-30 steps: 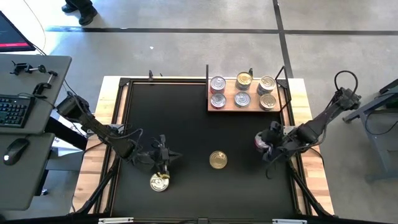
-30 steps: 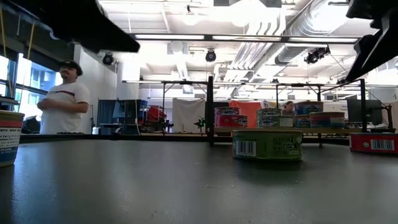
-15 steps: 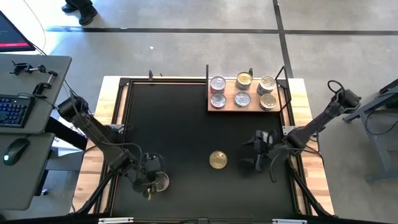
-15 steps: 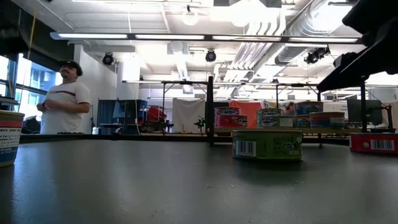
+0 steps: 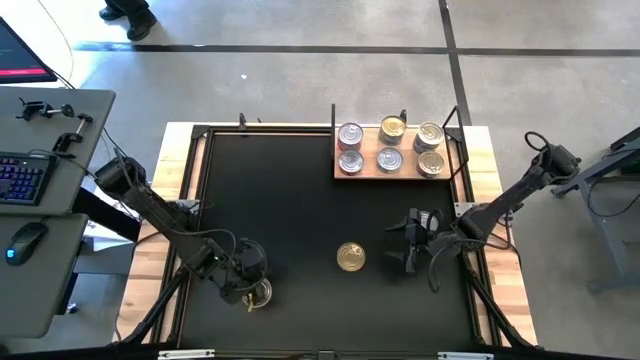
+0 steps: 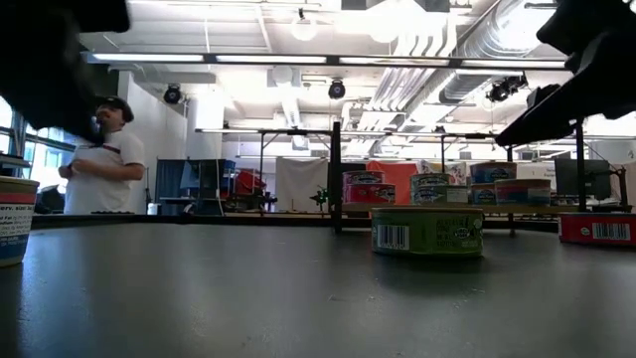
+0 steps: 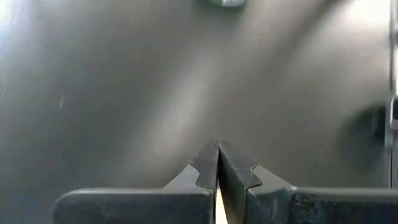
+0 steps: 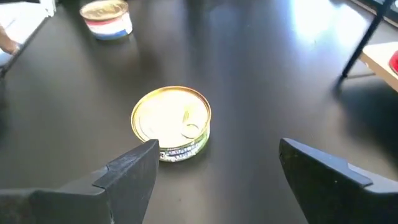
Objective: Stack canned seafood by type on shelf
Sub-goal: Stack the red tuna can on top of the bottom red tuna can on the shelf
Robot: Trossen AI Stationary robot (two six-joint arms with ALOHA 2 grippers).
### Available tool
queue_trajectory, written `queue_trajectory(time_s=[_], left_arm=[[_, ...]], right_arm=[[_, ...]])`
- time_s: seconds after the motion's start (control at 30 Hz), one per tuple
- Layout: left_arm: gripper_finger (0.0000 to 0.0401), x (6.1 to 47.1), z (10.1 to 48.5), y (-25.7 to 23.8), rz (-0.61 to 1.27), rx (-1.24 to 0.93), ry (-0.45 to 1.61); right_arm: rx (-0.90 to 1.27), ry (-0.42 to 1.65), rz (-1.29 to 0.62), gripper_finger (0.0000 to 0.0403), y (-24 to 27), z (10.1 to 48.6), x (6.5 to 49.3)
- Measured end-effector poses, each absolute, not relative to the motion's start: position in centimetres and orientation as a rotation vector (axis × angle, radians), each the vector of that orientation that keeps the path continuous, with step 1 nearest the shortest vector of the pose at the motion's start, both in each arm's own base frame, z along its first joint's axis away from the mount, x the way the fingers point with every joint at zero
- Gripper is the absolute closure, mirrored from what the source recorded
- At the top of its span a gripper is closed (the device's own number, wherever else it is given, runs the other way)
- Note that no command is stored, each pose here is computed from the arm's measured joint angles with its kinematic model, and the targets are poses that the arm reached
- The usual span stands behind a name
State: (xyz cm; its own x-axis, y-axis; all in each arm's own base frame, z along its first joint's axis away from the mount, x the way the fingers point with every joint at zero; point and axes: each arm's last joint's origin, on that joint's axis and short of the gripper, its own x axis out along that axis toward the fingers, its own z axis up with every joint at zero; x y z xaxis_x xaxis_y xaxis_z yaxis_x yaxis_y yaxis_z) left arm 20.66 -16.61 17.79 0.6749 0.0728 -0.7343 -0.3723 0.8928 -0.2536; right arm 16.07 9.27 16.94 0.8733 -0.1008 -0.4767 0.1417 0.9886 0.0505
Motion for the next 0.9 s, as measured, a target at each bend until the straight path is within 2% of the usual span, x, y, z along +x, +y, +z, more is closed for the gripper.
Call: queue_trajectory(time_s=[0.23, 0.43, 0.53, 0.77, 0.9], left_arm=[[0.0401, 23.9, 16.5, -16.9, 0.235, -0.361, 0.651], [0.0401, 26.4, 15.2, -17.0, 0.203, -0.272, 0.606], [0.0401, 27.4, 14.8, -17.1, 0.195, -0.213, 0.609], [0.0401, 29.1, 14.9, -17.1, 0.179, -0.11, 0.609], [0.0401, 29.4, 15.1, -16.8, 0.18, -0.088, 0.606]], right_arm=[[0.073, 0.802, -0.277, 0.008, 8.7, 19.5, 15.2], [0.098, 1.156, -0.32, 0.0091, 7.7, 18.9, 12.8], [0.138, 1.265, -0.406, 0.0121, 7.2, 18.3, 11.8], [0.218, 1.303, -0.433, 0.0235, 7.3, 17.6, 12.3], [0.207, 1.311, -0.441, 0.0287, 7.1, 16.9, 13.3]])
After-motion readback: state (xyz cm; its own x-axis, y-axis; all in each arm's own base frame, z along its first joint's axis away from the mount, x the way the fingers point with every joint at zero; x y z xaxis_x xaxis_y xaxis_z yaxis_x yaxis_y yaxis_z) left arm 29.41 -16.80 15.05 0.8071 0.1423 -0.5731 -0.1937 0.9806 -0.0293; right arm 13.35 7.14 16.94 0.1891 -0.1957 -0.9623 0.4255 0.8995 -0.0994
